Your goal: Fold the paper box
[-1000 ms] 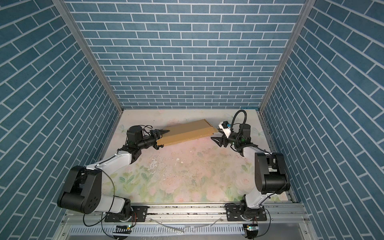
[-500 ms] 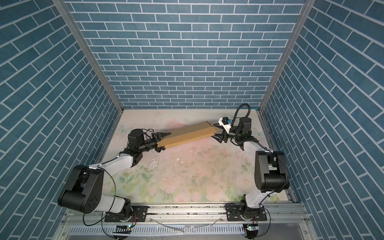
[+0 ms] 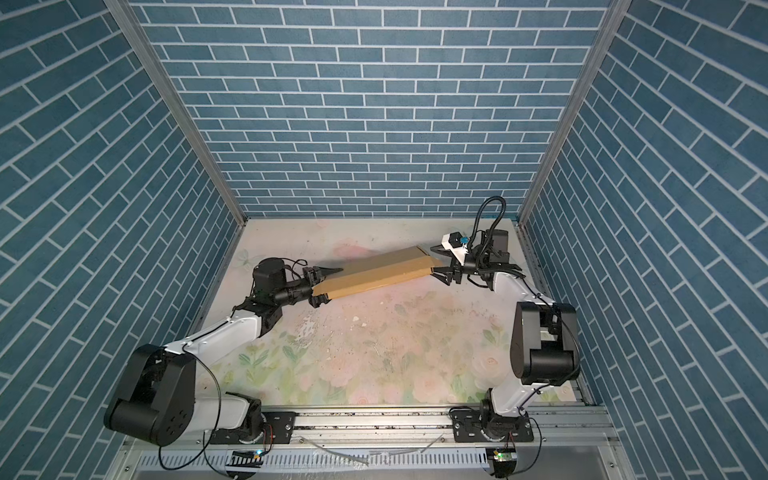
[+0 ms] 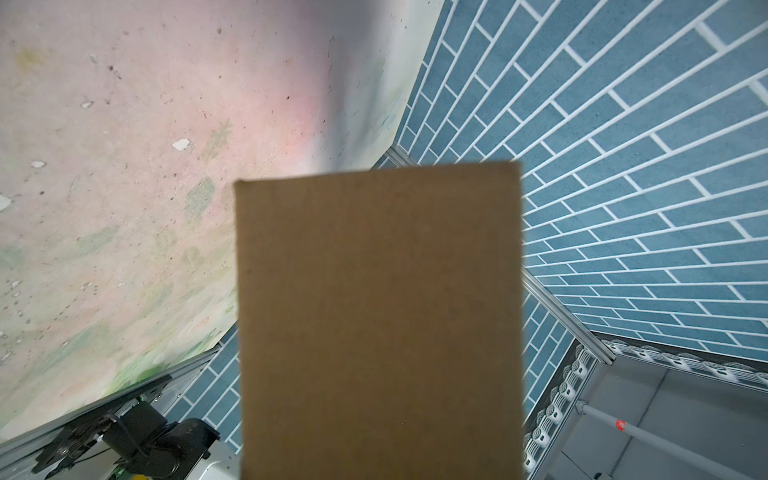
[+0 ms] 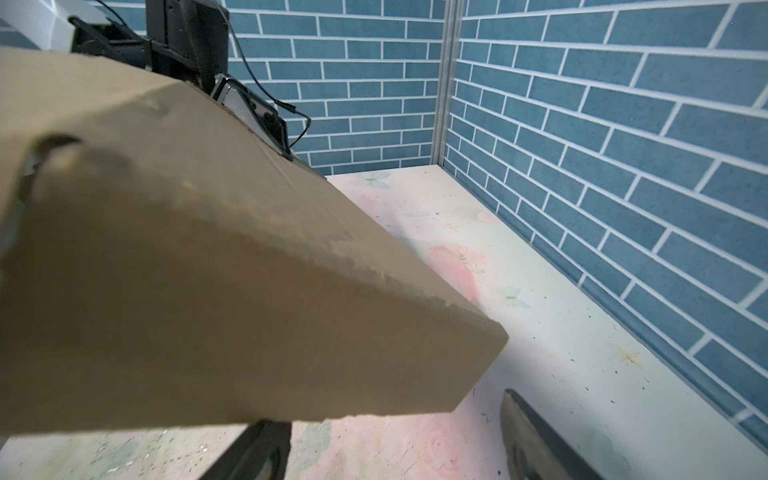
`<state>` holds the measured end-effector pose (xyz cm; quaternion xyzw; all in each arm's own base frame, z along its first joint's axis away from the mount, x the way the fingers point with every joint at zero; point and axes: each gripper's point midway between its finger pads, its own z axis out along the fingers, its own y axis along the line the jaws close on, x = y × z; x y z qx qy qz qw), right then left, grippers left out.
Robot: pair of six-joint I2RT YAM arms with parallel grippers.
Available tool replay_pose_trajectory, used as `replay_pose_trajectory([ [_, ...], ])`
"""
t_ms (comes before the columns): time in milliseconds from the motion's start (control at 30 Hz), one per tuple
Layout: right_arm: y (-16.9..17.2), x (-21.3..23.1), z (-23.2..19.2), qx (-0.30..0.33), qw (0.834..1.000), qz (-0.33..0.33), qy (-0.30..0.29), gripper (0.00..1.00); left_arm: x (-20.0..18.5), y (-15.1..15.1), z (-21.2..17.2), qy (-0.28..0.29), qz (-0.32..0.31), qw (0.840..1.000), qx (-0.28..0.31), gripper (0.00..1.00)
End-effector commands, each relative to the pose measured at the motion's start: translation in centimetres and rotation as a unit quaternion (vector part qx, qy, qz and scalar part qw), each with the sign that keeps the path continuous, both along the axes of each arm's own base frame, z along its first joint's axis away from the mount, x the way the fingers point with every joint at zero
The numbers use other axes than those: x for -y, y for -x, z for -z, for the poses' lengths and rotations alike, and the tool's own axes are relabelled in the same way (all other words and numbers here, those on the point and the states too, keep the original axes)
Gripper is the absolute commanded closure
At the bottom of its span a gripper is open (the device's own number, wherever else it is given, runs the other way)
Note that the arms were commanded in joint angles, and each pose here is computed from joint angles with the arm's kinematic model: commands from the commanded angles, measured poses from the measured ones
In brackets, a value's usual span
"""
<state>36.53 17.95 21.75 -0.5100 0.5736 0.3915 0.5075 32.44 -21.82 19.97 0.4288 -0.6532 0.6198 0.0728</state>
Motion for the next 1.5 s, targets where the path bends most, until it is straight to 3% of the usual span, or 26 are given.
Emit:
replay_pose_trajectory([
  [0, 1.1, -0.1, -0.8, 0.035, 0.999, -0.03, 0.005, 0.23, 1.3, 1.9, -0.6, 0.009, 0.059, 0.998, -0.011, 0.62],
  [467, 2.9, 0.0, -1.3, 0.066, 0.997, -0.035, 0.008, 0.23, 3.0, 3.4, -0.7, 0.012, 0.168, 0.984, -0.051, 0.63],
  [867, 3.8, 0.1, -2.4, 0.11, 0.994, -0.02, 0.013, 0.23, 4.0, 3.7, -0.3, 0.028, 0.175, 0.982, -0.062, 0.64],
  [1467, 5.9, -0.5, -4.4, 0.133, 0.988, -0.076, -0.036, 0.24, 4.8, 2.6, -0.8, 0.042, 0.186, 0.98, -0.049, 0.66],
])
